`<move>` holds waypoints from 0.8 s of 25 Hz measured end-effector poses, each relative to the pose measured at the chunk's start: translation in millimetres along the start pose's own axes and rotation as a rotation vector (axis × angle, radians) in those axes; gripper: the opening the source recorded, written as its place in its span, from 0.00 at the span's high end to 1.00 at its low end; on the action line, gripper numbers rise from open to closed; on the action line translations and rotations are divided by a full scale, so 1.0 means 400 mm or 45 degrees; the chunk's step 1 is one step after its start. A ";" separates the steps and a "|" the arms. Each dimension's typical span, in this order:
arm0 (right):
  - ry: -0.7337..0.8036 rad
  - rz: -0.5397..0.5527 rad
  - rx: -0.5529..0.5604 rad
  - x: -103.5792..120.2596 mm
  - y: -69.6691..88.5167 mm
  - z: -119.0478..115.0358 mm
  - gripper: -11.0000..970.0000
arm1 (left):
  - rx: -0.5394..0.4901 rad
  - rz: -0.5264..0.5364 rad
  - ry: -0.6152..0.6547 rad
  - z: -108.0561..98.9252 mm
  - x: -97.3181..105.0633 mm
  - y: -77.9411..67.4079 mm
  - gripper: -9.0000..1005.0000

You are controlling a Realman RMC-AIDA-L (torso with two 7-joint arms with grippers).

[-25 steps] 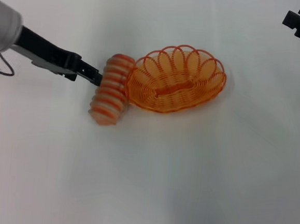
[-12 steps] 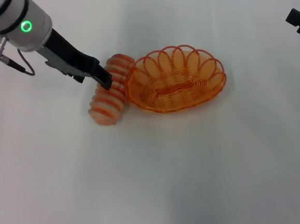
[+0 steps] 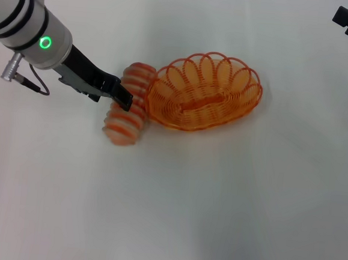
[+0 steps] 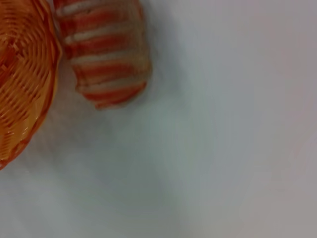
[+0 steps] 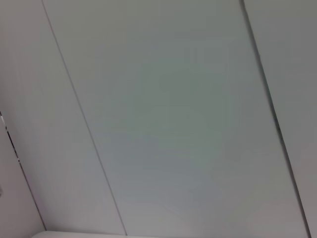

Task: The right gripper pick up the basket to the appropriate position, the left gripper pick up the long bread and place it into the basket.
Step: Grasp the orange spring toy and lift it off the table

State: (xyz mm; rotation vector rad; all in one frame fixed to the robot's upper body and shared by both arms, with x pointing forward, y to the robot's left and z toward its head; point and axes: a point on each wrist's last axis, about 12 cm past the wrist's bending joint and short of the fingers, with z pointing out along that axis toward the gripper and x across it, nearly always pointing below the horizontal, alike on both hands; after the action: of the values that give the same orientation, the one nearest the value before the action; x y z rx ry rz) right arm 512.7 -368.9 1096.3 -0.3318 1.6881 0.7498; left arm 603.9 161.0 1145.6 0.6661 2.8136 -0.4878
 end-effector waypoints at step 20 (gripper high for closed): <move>-0.001 0.002 0.012 0.000 -0.003 0.003 0.24 | -0.039 0.061 0.044 0.036 0.011 -0.017 0.30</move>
State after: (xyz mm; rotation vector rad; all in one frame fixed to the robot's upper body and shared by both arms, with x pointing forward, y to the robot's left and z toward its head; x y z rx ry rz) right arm 514.3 -369.2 1096.0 -0.3240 1.6910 0.7432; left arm 598.8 151.7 1132.9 0.7409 2.8237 -0.4280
